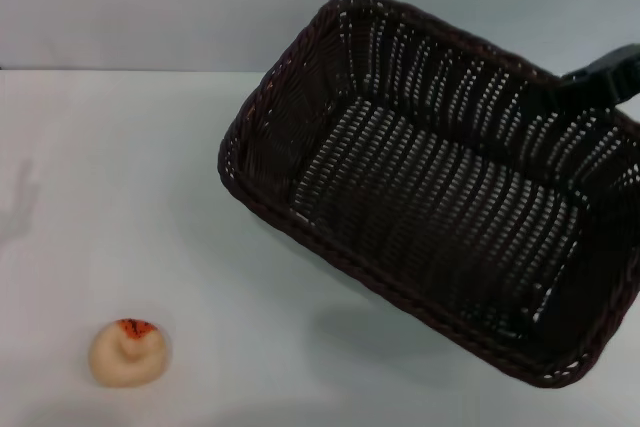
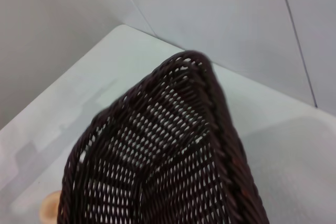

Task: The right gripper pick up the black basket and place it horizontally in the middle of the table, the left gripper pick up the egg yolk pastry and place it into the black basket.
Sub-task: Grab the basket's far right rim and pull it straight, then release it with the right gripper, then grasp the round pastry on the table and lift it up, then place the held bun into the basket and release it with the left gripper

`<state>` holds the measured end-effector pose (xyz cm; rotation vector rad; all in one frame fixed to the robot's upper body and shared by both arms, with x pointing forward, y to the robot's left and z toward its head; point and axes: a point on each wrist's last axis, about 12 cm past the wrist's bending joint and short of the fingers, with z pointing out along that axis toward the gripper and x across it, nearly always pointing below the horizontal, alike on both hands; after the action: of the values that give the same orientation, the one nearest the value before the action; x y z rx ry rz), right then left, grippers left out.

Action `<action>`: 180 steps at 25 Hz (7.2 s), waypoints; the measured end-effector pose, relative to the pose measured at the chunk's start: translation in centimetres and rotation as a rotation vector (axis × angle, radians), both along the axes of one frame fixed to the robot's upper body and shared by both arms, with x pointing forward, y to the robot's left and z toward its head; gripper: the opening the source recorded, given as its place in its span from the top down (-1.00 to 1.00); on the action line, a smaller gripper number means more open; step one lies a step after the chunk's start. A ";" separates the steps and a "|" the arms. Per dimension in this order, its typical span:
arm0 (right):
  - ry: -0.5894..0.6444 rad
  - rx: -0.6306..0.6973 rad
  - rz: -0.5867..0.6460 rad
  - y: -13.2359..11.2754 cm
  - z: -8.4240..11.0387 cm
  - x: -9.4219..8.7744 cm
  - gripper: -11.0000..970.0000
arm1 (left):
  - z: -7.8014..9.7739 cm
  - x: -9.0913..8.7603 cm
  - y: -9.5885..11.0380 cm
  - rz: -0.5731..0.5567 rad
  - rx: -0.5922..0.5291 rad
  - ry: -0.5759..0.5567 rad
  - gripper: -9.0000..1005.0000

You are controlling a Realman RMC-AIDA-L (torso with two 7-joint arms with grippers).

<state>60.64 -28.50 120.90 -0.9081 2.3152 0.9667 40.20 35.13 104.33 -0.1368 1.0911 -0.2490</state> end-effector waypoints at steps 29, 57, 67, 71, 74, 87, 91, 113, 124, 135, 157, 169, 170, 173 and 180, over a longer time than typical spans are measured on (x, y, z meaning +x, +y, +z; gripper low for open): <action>-0.485 -0.137 0.609 7.5 3.3 2.4 0.61 | -0.4 -0.9 -1.0 -0.040 -0.030 0.009 -0.29; -0.467 -0.146 0.594 7.8 0.3 2.3 0.62 | -0.3 -0.8 -1.3 -0.067 -0.060 0.005 -0.29; -0.482 -0.153 0.549 7.1 -0.4 2.3 0.62 | -0.4 -0.8 -1.4 -0.076 -0.060 0.007 -0.28; -0.502 -0.155 0.549 7.1 -0.5 2.5 0.56 | -0.4 -0.8 -1.4 -0.078 -0.060 0.008 -0.28; -0.507 -0.154 0.547 7.2 -0.5 2.5 0.51 | -0.4 -0.9 -1.5 -0.083 -0.059 0.010 -0.28; -0.753 -0.160 0.435 8.9 1.2 5.3 -0.03 | -0.6 -1.1 -1.8 -0.109 -0.056 0.025 -0.29; -0.858 -0.055 0.280 7.4 1.4 5.6 -0.03 | -0.7 -1.3 -1.8 -0.124 -0.049 0.037 -0.29; -0.903 0.523 -0.941 -9.5 -12.5 -10.0 -0.03 | -0.3 -1.9 0.9 -0.831 0.155 0.458 -0.29; -0.902 0.526 -1.034 -10.6 -13.2 -11.2 -0.03 | -2.0 -2.3 1.0 -0.858 0.266 0.622 -0.62; -0.916 0.546 -1.017 -10.2 -12.6 -10.1 -0.03 | -3.1 -2.9 0.8 -0.872 0.301 0.710 -0.62; -0.912 0.554 -1.013 -9.8 -12.6 -9.6 -0.03 | -3.7 -3.2 0.6 -0.886 0.381 0.721 0.33; -0.915 0.547 -1.014 -9.5 -12.7 -9.4 -0.03 | -3.4 -2.6 0.0 -0.893 0.346 0.676 0.72; -0.915 0.547 -1.015 -9.5 -12.8 -9.4 -0.03 | -3.1 -2.1 -0.5 -0.893 0.321 0.635 0.73; -0.911 0.547 -1.018 -9.4 -12.8 -9.4 -0.03 | -2.5 -1.6 -0.8 -0.890 0.292 0.575 0.78; -0.902 0.541 -1.033 -9.5 -13.2 -9.7 -0.03 | -0.2 1.5 -2.0 -0.852 0.217 0.347 0.85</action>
<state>50.94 -38.03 107.70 0.1420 1.2959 0.4823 41.72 33.08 104.12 0.5119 1.4703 -0.8880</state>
